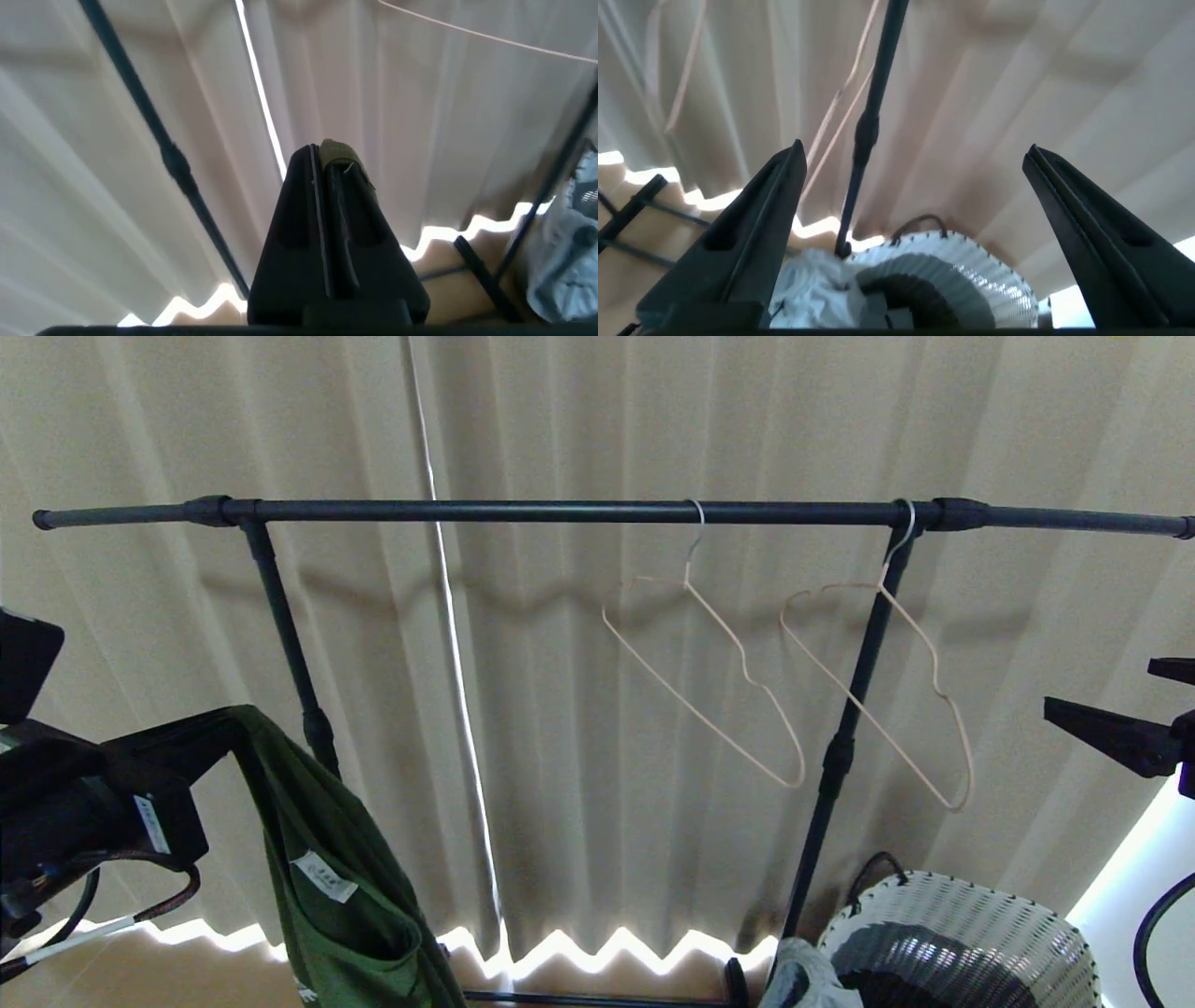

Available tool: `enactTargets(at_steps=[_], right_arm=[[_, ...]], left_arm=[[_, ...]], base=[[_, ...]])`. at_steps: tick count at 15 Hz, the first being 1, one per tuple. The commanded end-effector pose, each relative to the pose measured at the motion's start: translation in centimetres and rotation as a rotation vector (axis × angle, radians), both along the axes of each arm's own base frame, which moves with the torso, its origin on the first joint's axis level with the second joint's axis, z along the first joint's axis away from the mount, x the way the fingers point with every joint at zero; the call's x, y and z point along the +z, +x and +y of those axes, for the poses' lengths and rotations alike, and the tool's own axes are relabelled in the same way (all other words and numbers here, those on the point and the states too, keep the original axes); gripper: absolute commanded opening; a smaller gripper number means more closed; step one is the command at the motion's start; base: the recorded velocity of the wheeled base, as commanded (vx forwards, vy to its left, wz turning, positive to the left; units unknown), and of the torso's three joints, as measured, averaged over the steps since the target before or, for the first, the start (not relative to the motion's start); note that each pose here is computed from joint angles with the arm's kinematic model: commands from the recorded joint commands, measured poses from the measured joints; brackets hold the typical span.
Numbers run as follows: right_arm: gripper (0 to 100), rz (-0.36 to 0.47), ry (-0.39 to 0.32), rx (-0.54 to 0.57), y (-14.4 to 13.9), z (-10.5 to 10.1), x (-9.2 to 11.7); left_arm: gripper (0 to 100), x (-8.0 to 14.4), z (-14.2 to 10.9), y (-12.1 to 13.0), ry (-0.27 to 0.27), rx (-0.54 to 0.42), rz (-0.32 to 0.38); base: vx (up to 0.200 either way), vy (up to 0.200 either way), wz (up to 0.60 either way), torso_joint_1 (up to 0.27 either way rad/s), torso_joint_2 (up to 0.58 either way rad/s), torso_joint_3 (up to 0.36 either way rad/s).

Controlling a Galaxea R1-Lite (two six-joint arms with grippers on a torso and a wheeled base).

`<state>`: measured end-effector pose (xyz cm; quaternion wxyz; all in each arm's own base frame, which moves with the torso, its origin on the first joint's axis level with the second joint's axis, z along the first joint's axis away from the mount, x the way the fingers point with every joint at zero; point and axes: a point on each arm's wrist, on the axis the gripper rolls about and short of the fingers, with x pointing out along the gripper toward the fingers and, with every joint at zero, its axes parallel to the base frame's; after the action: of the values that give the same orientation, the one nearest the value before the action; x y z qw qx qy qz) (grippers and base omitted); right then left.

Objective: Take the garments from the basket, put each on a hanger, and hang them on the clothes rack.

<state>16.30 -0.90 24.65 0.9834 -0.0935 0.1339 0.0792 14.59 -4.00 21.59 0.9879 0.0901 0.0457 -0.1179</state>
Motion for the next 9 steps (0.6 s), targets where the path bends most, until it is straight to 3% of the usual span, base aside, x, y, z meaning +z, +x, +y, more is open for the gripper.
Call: enactTargets(at_steps=[1,9], right_arm=[[100,0.0,-0.001,0.0,0.0,0.0,-0.01],[100,0.017,-0.002,-0.007,0.32,-0.04,0.02]], left_arm=[[0,-0.29,-0.14,0.5,0.007,0.001,0.019],[0,-0.57,-0.19,0.5,0.013,-0.002,0.027]], base=[[0.2,0.0,0.0,0.002,0.0,0.007],[0.0,0.0,0.0,0.0,0.0,0.0]])
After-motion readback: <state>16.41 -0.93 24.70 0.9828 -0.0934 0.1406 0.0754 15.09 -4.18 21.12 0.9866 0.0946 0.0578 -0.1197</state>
